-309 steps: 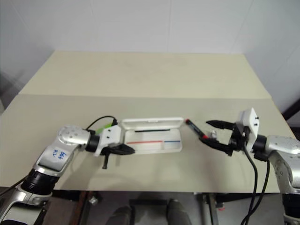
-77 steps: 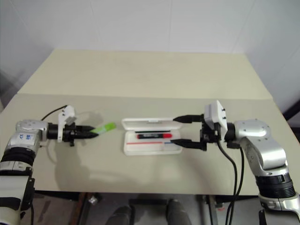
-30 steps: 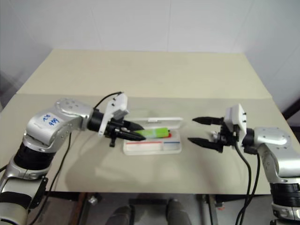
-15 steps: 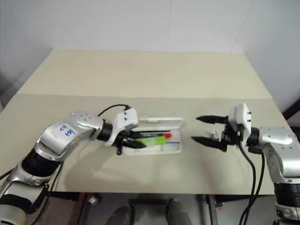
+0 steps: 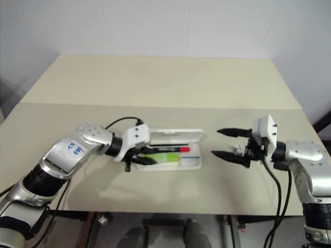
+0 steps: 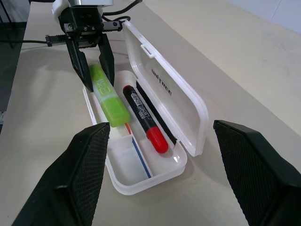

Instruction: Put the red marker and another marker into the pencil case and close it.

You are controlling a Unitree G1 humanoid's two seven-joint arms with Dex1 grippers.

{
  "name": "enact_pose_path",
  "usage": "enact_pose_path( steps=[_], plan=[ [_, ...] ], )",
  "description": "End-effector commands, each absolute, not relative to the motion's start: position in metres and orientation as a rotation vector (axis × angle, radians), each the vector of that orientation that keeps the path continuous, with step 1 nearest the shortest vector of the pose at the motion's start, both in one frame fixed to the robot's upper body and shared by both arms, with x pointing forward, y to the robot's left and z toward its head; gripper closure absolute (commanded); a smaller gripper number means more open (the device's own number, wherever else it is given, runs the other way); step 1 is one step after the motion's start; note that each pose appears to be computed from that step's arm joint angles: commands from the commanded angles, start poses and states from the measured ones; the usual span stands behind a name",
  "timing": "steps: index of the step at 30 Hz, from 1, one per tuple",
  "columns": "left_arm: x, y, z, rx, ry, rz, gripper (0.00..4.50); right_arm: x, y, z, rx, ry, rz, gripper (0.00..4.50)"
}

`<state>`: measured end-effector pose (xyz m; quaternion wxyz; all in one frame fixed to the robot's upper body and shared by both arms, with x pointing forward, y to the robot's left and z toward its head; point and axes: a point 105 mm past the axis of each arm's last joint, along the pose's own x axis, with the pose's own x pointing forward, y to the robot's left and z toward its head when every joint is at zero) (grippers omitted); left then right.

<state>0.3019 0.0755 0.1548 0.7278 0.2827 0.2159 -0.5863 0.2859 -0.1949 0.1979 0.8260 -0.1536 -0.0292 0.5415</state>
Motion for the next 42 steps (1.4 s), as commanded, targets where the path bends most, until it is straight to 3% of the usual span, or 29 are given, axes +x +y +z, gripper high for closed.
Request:
enact_pose_path(
  steps=[1, 8, 12, 18, 28, 35, 42],
  plan=[
    [0.298, 0.072, 0.157, 0.636, 0.448, -1.314, 2.1, 0.283, -0.196, 0.208, -0.365, -0.101, 1.142, 0.0],
    [0.297, 0.072, 0.159, 0.625, 0.443, -1.314, 0.01, 0.284, -0.197, 0.208, -0.371, -0.1, 1.136, 0.0],
    [0.295, 0.07, 0.165, 0.594, 0.402, -1.321, 0.01, 0.286, -0.204, 0.204, -0.386, -0.065, 1.1, 0.0],
    [0.265, 0.062, 0.192, 0.443, 0.227, -1.509, 0.01, 0.292, -0.227, 0.185, -0.401, 0.057, 0.978, 0.0],
    [0.244, 0.089, 0.225, 0.239, -0.016, -1.642, 0.01, 0.313, -0.264, 0.153, -0.327, 0.158, 0.637, 0.0],
    [0.245, 0.124, 0.221, 0.302, 0.008, -1.606, 0.01, 0.325, -0.278, 0.13, -0.249, 0.199, 0.458, 0.0],
    [0.258, 0.151, 0.221, 0.407, 0.017, -1.515, 0.01, 0.323, -0.277, 0.114, -0.22, 0.253, 0.436, 0.0]
  ],
)
